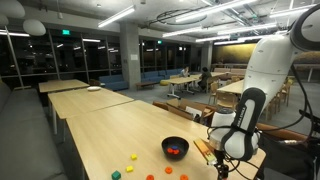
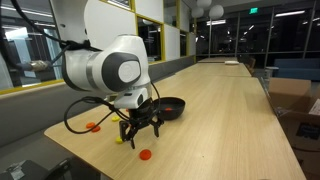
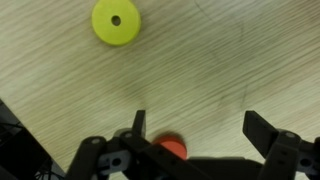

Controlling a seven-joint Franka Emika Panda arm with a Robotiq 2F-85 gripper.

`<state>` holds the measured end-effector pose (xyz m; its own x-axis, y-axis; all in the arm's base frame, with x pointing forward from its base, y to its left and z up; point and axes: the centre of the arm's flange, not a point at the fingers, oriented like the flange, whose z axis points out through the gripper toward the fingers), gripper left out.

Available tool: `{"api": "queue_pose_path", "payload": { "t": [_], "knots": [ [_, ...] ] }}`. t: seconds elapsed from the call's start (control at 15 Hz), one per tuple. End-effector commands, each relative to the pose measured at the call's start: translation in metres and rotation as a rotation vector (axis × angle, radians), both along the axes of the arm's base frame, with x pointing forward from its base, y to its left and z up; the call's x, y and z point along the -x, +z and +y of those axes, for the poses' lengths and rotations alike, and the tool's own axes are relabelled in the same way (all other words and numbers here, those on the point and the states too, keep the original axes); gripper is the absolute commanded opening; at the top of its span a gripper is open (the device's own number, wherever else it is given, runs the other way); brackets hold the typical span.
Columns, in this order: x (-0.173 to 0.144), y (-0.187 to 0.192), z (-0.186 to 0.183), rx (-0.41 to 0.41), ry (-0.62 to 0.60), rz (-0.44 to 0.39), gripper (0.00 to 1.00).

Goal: Put some of the discs on the table in the bowl

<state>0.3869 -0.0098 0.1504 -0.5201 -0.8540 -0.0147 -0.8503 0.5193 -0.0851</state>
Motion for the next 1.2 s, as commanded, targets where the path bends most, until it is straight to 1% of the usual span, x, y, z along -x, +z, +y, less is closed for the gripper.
{"api": "queue_pose_path", "payload": {
  "t": [0.0,0.2,0.33,0.6,0.73,0.87,1.13],
  "knots": [
    [0.052,-0.001,0.0,-0.002,-0.064,-0.061,1.0],
    [0.057,-0.004,0.0,0.005,-0.11,-0.078,1.0],
    [0.057,-0.005,0.0,0.004,-0.11,-0.095,1.0],
    [0.053,0.009,0.008,0.01,0.054,-0.181,1.0],
    [0.05,0.02,0.013,0.021,0.122,-0.204,1.0],
    [0.048,0.026,0.015,0.017,0.175,-0.203,1.0],
    [0.054,0.031,0.013,-0.019,0.293,-0.153,1.0]
  ]
}}
